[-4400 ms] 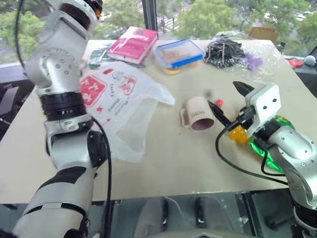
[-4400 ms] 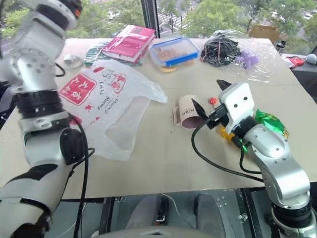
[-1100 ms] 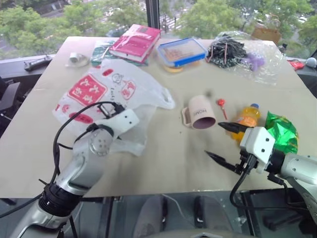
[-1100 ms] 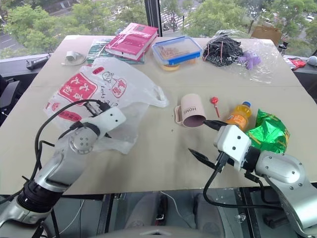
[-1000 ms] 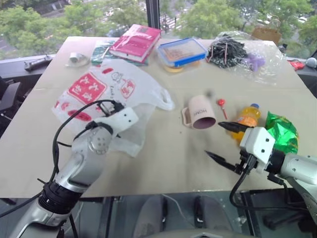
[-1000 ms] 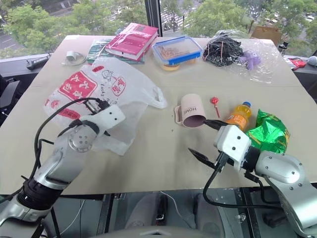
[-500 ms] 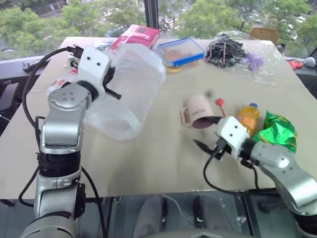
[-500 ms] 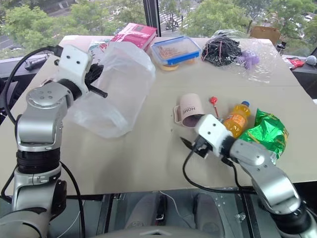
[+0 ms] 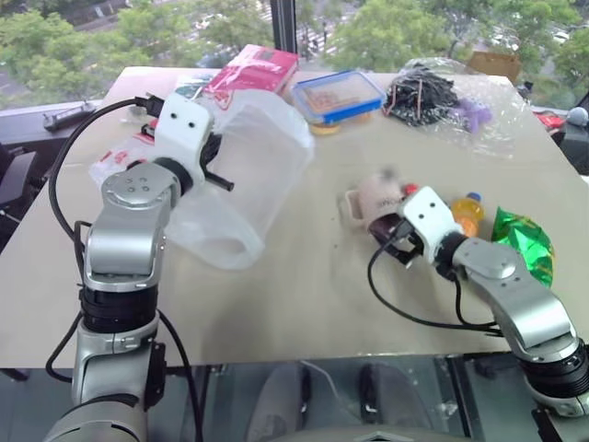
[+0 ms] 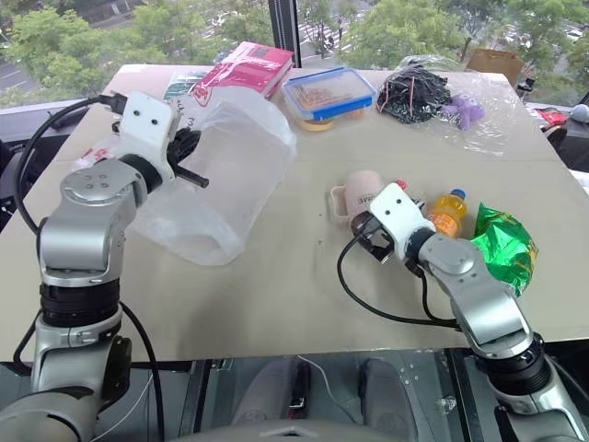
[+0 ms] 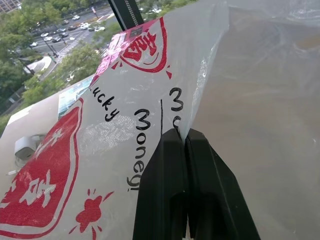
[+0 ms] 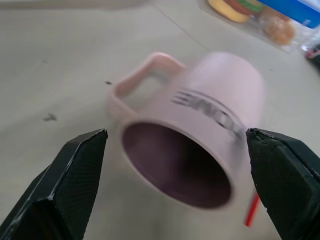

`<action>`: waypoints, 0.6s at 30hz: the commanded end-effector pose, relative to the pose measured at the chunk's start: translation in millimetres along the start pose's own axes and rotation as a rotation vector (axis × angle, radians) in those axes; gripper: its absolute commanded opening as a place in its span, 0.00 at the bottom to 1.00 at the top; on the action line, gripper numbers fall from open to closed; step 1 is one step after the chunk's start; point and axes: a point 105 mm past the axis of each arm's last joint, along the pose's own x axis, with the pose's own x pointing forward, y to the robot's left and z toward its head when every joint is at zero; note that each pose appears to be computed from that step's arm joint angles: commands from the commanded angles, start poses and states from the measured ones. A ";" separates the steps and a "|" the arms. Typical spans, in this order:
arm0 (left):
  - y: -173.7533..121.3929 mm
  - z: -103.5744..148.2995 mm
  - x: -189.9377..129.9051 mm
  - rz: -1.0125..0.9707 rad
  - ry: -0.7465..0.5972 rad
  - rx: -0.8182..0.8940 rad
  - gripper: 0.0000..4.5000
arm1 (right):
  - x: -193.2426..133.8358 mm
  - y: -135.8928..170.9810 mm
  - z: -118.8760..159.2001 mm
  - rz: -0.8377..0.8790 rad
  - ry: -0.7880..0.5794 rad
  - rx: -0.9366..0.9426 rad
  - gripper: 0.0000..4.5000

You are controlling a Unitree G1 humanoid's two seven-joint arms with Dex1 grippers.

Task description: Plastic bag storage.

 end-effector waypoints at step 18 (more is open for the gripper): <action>-12.2 18.9 -6.0 -0.059 -0.071 -0.040 0.00 | 34.0 -10.4 34.1 -0.076 -0.209 -0.044 0.01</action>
